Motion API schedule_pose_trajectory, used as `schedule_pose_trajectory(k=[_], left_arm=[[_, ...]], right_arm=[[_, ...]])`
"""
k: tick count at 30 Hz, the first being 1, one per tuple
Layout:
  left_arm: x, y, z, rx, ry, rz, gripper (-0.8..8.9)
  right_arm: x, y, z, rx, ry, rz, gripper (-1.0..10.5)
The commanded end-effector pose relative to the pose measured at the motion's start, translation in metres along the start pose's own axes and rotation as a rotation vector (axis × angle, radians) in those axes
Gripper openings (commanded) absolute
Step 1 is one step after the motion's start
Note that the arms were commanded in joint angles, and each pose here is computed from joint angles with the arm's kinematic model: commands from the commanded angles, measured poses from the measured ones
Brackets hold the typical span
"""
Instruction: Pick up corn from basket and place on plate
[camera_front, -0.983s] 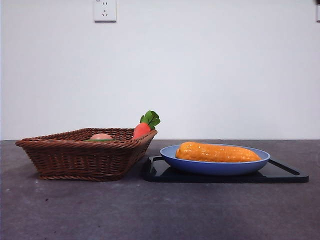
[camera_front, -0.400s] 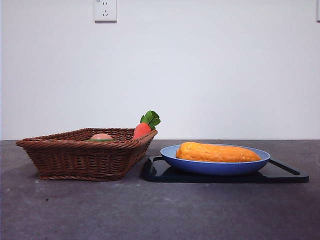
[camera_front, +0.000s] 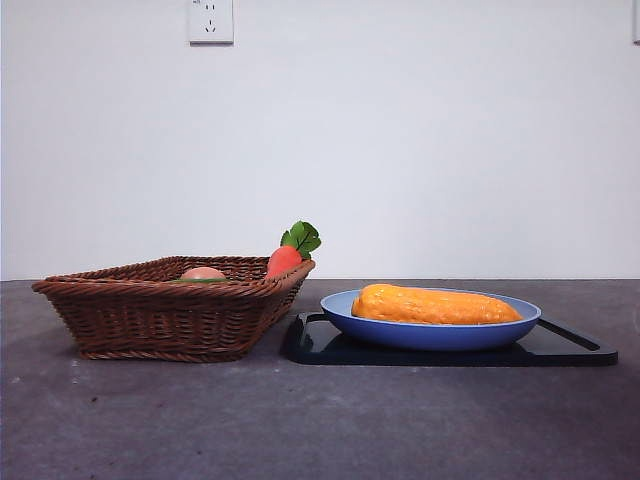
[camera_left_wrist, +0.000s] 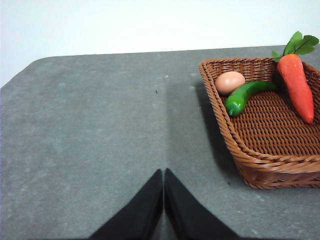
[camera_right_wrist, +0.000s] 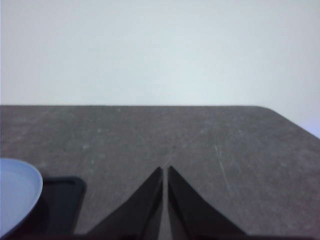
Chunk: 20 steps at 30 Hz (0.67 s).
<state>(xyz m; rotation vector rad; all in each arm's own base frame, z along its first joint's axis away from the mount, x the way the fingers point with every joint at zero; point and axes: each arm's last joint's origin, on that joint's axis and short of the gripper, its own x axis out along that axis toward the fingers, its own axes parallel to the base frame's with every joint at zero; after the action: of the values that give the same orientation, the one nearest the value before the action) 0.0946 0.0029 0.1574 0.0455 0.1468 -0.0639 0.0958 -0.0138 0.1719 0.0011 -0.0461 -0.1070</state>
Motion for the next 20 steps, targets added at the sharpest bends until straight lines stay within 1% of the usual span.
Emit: schedule_pose_trajectory(k=[1, 10, 20], left_arm=[[0.002, 0.0, -0.009, -0.007, 0.036, -0.001, 0.03], [0.002, 0.0, -0.009, -0.007, 0.036, -0.001, 0.03], [0.002, 0.0, -0.009, -0.007, 0.036, -0.001, 0.03]], right_arm=[[0.0, 0.0, -0.005, 0.014, 0.035, -0.007, 0.0], [-0.002, 0.0, -0.022, 0.023, 0.21, -0.009, 0.0], [-0.002, 0.0, -0.02, 0.022, 0.192, -0.01, 0.0]])
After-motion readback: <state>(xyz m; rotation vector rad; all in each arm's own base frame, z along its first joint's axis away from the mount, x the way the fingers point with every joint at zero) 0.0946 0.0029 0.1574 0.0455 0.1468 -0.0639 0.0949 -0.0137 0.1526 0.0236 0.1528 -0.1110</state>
